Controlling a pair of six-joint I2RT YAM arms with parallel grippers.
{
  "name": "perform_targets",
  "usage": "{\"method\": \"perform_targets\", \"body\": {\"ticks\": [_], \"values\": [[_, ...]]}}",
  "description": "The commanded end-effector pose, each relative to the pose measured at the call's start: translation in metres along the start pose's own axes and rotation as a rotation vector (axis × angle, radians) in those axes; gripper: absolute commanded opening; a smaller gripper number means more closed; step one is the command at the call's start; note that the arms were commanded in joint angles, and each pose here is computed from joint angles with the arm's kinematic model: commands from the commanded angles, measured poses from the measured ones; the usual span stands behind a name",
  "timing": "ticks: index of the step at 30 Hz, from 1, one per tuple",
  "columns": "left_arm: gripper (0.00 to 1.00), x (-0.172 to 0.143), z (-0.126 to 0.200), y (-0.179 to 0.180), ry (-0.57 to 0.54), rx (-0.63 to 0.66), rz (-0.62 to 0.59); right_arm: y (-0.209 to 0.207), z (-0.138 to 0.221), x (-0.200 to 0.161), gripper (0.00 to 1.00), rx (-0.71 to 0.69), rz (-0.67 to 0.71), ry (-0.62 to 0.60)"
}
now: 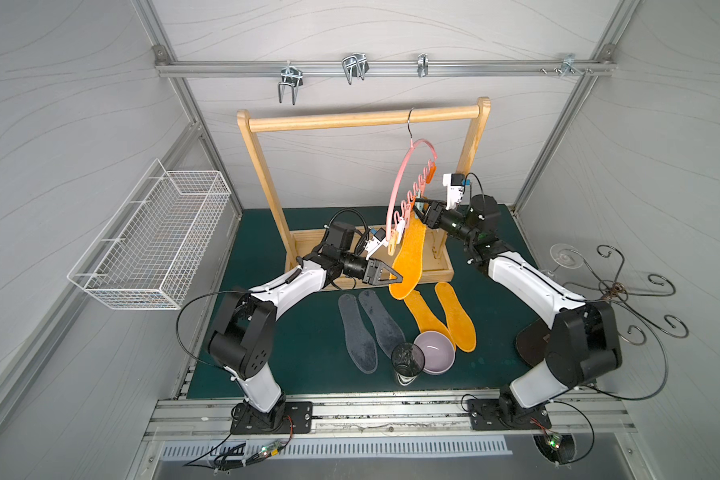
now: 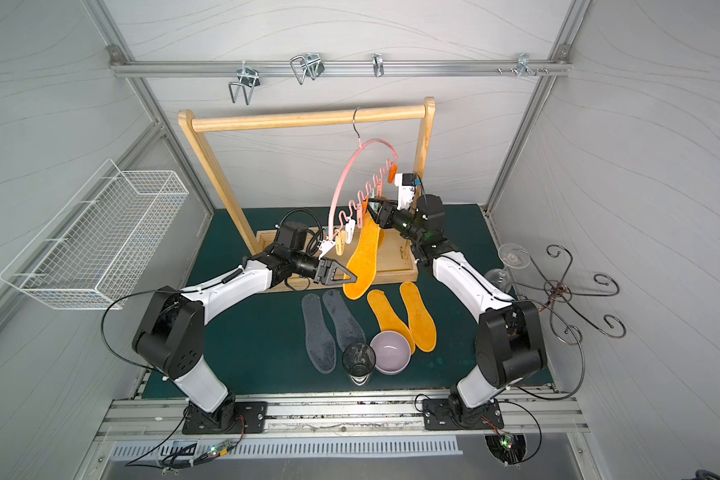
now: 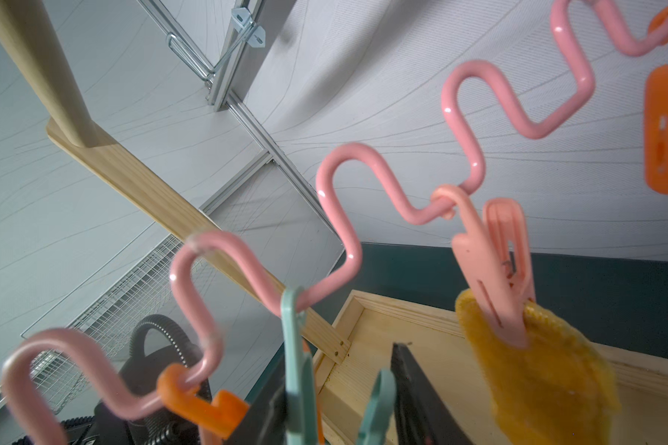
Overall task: Take the shoe insoles off the hanger
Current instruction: Open the clamp at the hanger.
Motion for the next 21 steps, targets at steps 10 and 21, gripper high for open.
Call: {"method": "perform_targets", "body": {"ticks": [10, 21], "values": [[0.00, -0.003, -0.003, -0.001, 0.028, -0.020, -0.003, -0.001, -0.001, 0.003, 0.27, -0.044, -0.001, 0.004], [0.00, -0.008, -0.006, 0.015, 0.019, 0.013, 0.008, -0.002, -0.002, 0.000, 0.25, -0.038, -0.007, 0.011]]}}
Point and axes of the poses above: each gripper's point midway between its finger pads, its own z axis back along the fingers, its own y axis along the line the jaws close on, x = y × z, the point moved 9 cm from there along z, back along the fingers, and after that the axes turned 13 degrees about z, right-handed, at the moved point
